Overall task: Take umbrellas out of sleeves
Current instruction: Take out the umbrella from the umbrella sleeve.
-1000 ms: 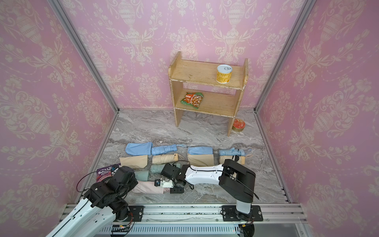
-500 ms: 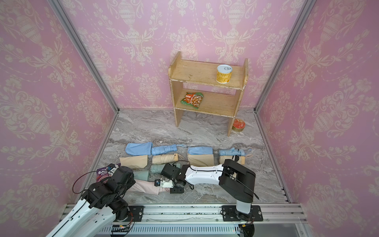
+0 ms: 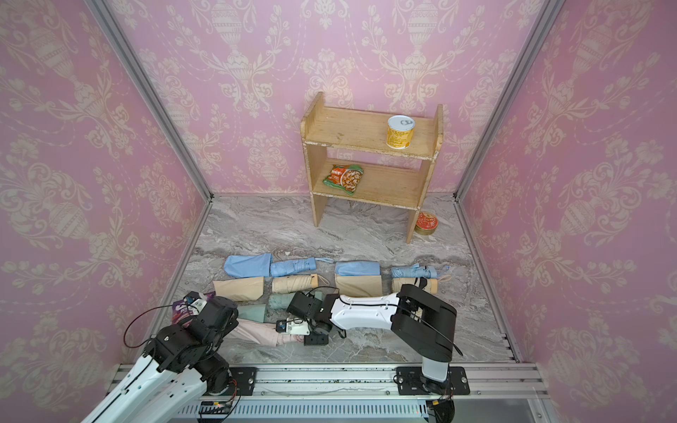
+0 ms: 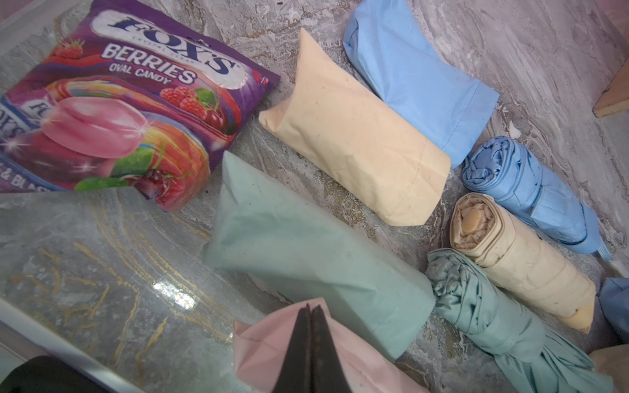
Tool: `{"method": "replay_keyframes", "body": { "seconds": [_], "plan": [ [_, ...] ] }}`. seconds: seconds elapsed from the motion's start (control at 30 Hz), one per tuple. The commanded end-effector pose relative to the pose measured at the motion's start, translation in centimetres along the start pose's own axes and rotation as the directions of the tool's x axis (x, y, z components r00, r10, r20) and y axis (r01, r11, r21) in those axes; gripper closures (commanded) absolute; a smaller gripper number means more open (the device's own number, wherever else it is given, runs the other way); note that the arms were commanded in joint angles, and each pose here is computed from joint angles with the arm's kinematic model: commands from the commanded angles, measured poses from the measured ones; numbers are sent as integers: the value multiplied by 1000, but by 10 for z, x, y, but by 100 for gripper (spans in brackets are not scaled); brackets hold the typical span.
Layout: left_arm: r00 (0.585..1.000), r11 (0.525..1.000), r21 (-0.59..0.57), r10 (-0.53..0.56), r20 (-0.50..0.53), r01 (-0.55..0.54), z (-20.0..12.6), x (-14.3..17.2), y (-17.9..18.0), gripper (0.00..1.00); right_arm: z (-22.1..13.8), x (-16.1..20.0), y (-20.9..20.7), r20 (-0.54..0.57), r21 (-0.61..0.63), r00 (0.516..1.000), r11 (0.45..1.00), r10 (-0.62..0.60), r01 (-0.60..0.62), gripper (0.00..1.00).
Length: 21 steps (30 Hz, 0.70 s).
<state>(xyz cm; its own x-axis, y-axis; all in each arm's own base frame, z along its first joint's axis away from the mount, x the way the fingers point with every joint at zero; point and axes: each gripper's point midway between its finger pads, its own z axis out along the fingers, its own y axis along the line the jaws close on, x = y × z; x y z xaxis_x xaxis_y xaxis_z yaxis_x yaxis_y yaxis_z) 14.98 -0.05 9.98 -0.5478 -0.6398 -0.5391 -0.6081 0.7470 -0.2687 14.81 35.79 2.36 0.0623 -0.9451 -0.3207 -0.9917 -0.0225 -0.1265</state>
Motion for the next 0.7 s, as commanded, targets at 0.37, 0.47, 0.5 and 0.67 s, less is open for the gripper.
{"method": "replay_keyframes", "body": {
  "seconds": [0.37,0.47,0.5,0.67],
  "plan": [
    [996,992,-127,30,89,-18,-4,-16,24,100,-3,7,-6,-37,46,999,999,15,-14,56],
    [995,990,-138,31,98,-18,-5,-18,25,100,-5,8,-9,-40,54,999,998,17,-15,56],
    [994,990,-141,32,102,-17,-4,-18,26,100,-5,9,-9,-41,55,999,998,20,-18,56],
    [992,988,-155,36,122,-16,-4,-21,29,100,-9,12,-13,-42,70,999,997,29,-26,56]
  ]
}}
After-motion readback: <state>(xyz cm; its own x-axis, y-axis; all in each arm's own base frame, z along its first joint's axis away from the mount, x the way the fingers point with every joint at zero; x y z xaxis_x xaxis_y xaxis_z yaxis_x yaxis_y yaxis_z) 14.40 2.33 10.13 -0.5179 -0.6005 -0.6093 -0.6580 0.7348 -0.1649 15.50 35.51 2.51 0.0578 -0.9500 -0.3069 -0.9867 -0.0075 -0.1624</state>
